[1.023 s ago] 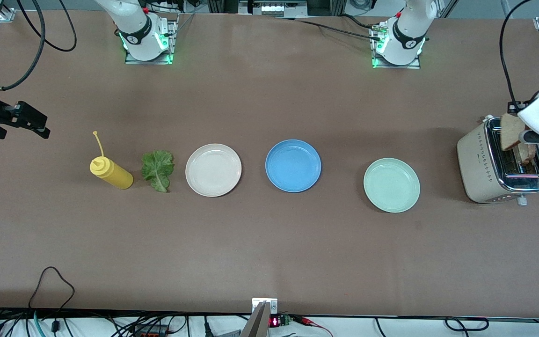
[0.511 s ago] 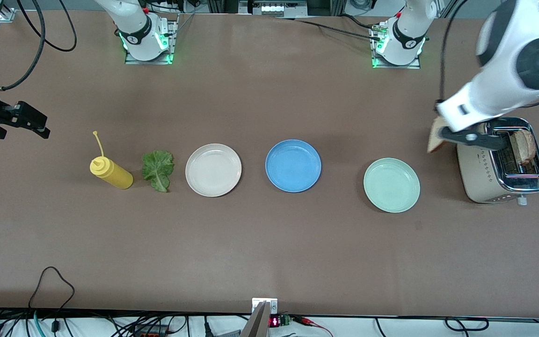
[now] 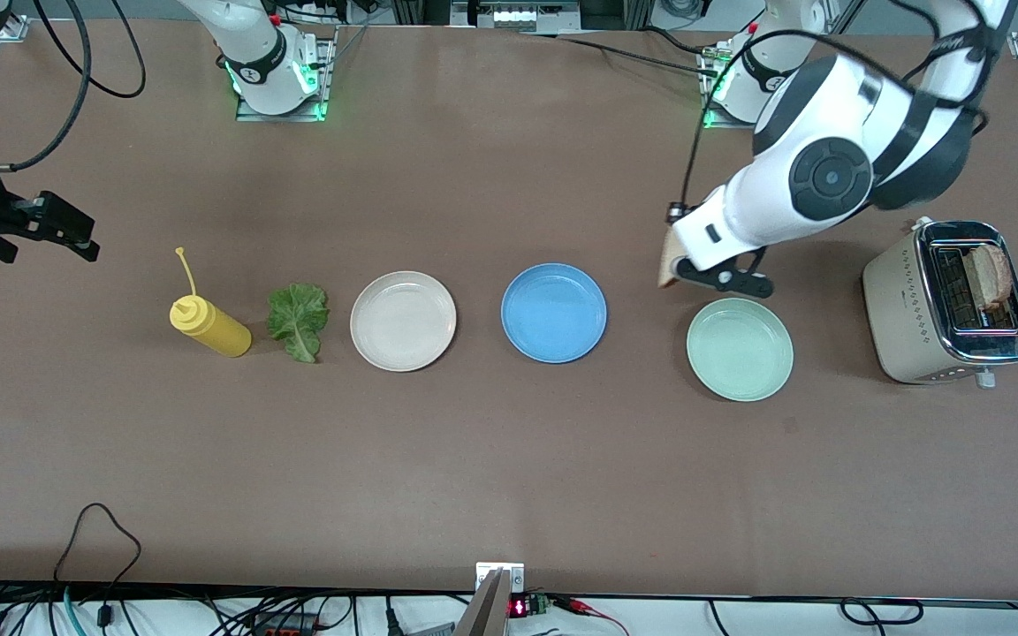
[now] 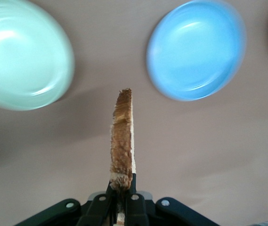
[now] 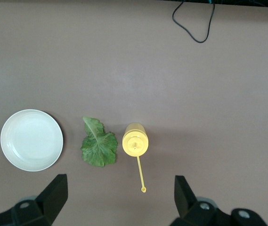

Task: Make sandwich in blue plate with both arms
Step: 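Carry the toast to the blue plate while the right gripper reaches lettuce, then lower the toast onto the blue plate while the right gripper grasps lettuce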

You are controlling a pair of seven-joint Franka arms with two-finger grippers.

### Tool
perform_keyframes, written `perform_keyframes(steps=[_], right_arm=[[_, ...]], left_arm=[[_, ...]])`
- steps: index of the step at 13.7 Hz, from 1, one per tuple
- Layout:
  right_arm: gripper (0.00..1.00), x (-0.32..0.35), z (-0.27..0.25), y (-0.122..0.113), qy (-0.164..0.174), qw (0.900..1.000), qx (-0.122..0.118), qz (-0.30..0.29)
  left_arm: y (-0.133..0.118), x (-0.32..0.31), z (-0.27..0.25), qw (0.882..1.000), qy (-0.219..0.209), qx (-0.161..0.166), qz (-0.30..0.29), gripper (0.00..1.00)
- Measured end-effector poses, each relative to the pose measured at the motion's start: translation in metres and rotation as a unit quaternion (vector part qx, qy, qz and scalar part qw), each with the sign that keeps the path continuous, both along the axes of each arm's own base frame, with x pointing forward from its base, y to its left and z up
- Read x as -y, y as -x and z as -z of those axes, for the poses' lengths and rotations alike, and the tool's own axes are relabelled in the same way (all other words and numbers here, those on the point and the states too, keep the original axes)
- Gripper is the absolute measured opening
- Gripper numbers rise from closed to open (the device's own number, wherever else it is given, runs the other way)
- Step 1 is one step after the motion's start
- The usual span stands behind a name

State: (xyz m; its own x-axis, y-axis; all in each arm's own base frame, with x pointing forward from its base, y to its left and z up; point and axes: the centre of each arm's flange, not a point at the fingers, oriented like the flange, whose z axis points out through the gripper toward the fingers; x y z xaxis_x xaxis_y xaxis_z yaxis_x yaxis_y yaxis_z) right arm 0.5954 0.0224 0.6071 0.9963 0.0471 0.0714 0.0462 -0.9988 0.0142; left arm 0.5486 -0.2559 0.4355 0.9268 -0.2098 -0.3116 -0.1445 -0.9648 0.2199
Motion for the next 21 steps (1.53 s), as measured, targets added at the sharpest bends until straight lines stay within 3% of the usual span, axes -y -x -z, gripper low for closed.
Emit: perform_keyframes(steps=[3, 6, 10, 14, 21], right_arm=[[1.0, -0.038, 0.051, -0.018, -0.001, 0.999, -0.038, -0.032], [1.0, -0.093, 0.135, -0.042, 0.008, 0.994, -0.079, -0.073], [1.0, -0.121, 0.238, -0.056, 0.018, 0.986, -0.137, -0.095], [1.0, -0.129, 0.309, -0.062, 0.021, 0.981, -0.161, -0.104], [1.0, -0.126, 0.406, -0.057, 0.021, 0.972, -0.208, -0.108]], left_arm=[[-0.019, 0.012, 0.026, 0.994, 0.092, -0.023, -0.048, 0.08], [-0.039, 0.016, 0.064, 0.979, 0.19, -0.037, -0.069, 0.08], [-0.052, 0.016, 0.135, 0.953, 0.293, -0.001, -0.075, 0.08], [-0.029, 0.021, 0.186, 0.939, 0.325, 0.033, -0.109, 0.08], [-0.006, 0.022, 0.229, 0.921, 0.376, 0.029, -0.101, 0.08]])
